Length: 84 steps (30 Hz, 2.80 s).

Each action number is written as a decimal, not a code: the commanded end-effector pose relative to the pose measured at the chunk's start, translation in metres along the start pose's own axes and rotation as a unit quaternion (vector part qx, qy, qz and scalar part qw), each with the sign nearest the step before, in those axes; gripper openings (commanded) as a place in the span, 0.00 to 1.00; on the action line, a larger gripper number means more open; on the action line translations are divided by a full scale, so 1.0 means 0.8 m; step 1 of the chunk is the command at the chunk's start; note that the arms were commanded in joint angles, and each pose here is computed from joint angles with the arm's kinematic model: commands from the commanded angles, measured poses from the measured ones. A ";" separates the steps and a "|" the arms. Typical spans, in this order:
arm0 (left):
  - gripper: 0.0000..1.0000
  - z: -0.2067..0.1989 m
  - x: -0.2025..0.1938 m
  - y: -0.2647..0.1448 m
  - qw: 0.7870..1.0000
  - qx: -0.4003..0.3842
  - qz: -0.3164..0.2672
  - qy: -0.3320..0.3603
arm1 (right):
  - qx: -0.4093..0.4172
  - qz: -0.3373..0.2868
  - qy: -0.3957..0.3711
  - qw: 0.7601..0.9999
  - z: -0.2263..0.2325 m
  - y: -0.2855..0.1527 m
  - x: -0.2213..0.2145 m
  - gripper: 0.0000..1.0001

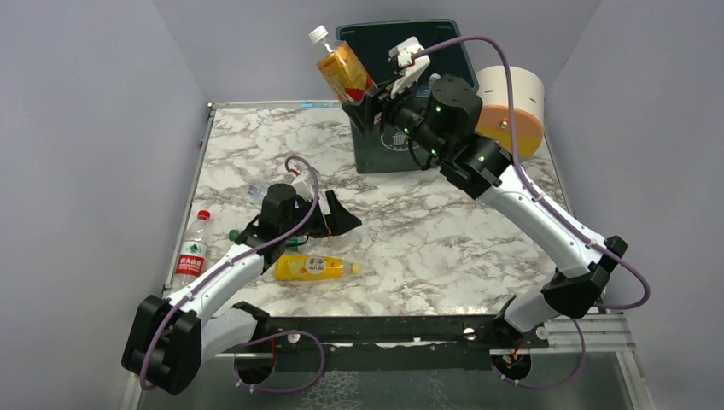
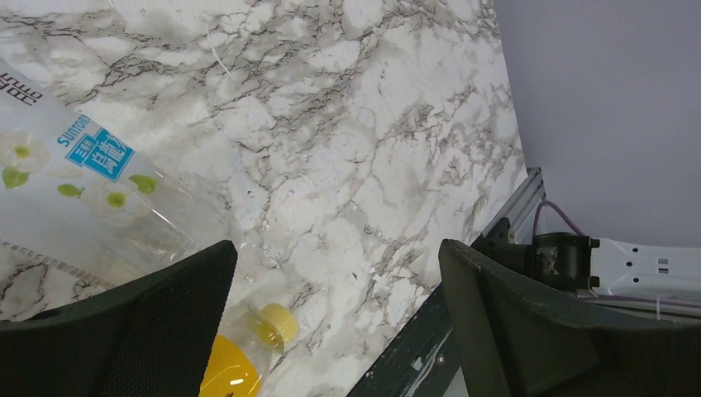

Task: Put the plastic bottles in the bin
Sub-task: Place the plastic bottle in the trash bin, then pick up the plastic bottle at the center of the board.

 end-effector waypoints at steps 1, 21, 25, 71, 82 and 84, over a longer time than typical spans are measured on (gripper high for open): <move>0.99 -0.006 0.011 0.009 0.999 -0.034 -0.021 0.012 | 0.014 -0.065 -0.022 0.998 0.000 0.022 0.036 0.64; 0.99 0.003 0.010 0.021 1.000 -0.020 -0.003 0.015 | 0.018 -0.024 0.036 0.999 -0.065 0.073 -0.002 0.64; 0.99 0.001 0.011 0.017 1.000 -0.020 -0.005 0.018 | 0.018 -0.022 0.045 0.999 -0.070 0.076 -0.004 0.64; 0.99 -0.035 0.022 -0.059 0.998 0.020 -0.051 0.039 | -0.004 0.006 0.170 0.985 -0.191 0.103 0.008 0.95; 0.99 -0.034 0.013 -0.068 0.998 0.026 -0.047 0.043 | 0.021 0.027 0.178 0.983 -0.144 0.004 0.015 0.97; 0.99 -0.032 0.010 -0.067 0.998 0.025 -0.043 0.043 | 0.019 0.039 0.184 0.982 -0.140 -0.011 0.005 0.97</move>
Point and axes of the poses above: each gripper's point midway between its finger pads, its own y axis out along the fingers, its own z axis along the line the jaws close on, x = y × z, the point moved 8 cm from there along -y, back along the fingers, and after that the axes turned 13 degrees about y, right-handed, at the moved point
